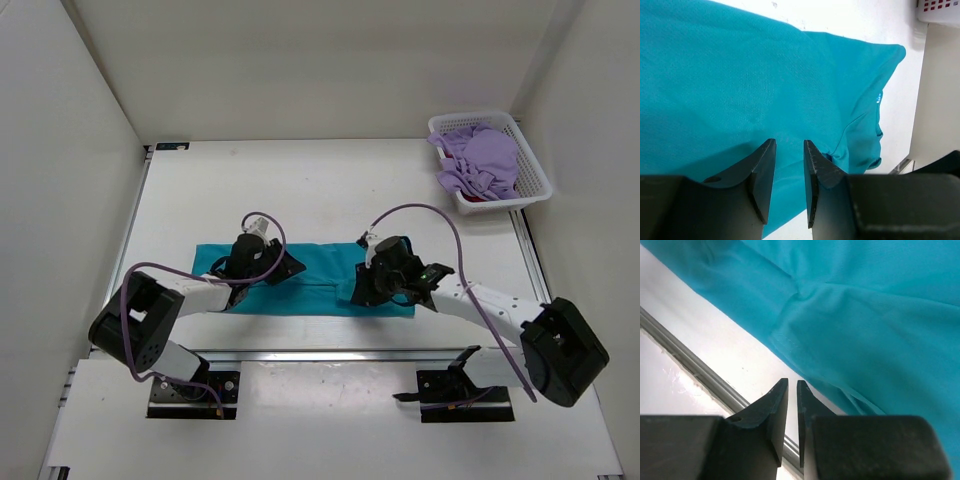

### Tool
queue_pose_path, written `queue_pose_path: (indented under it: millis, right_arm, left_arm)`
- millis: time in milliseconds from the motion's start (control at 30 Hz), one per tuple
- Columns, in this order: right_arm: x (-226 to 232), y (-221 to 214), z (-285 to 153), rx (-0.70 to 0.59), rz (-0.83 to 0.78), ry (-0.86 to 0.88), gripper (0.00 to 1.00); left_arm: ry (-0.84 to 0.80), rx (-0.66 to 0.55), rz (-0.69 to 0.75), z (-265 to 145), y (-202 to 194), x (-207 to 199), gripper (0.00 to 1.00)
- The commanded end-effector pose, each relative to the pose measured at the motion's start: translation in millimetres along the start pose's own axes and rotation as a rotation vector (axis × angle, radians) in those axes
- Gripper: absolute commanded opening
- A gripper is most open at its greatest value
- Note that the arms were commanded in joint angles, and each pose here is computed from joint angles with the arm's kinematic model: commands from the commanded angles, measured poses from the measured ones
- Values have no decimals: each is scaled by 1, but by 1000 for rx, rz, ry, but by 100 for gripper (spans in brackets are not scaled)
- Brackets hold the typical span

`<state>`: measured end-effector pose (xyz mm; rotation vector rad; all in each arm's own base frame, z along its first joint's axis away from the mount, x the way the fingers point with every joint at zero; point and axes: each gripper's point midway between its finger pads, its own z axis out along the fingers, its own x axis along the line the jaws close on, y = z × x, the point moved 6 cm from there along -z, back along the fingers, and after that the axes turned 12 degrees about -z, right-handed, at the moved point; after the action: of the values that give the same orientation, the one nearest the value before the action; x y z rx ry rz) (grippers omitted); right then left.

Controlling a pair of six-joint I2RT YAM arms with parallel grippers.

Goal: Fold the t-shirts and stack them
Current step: Fold the other side of the tshirt into a rectangle

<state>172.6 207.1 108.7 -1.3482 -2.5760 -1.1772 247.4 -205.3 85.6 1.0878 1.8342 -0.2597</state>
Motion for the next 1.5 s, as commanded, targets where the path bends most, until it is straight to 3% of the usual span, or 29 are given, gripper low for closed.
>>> queue_pose_path:
  millis: [0,67,267,500,667,867,967,1133,1300,1467]
  right_arm:
    - [-8,29,-27,-116,1,-51,13]
    - [-30,35,-33,-163,47,-106,13]
    - [-65,9,-6,-37,91,-214,9]
    - [-41,-12,1,36,49,-184,5]
    - [-17,-19,-5,28,48,-161,6]
    - [-4,-47,-1,78,60,-124,5]
    - [-6,-43,-6,56,71,-125,5]
    - [-14,-14,-36,-111,116,-100,7]
    - [-44,-14,-40,-200,214,-108,6]
    - [-54,-55,-17,-101,273,-157,5]
  left_arm:
    - [-72,-30,58,-7,7,-29,39]
    - [-69,-32,79,-8,2,-33,40]
    - [-97,59,83,-2,-17,-39,39]
    - [-137,153,259,10,-49,-77,40]
    - [-157,224,274,23,-64,-88,38]
    - [-127,287,246,33,-78,-70,39]
    - [-116,316,254,37,-85,-70,38]
    - [-138,316,350,34,-89,-89,37]
    - [-97,355,341,34,-96,-69,36]
    - [-33,395,304,24,-103,-29,37]
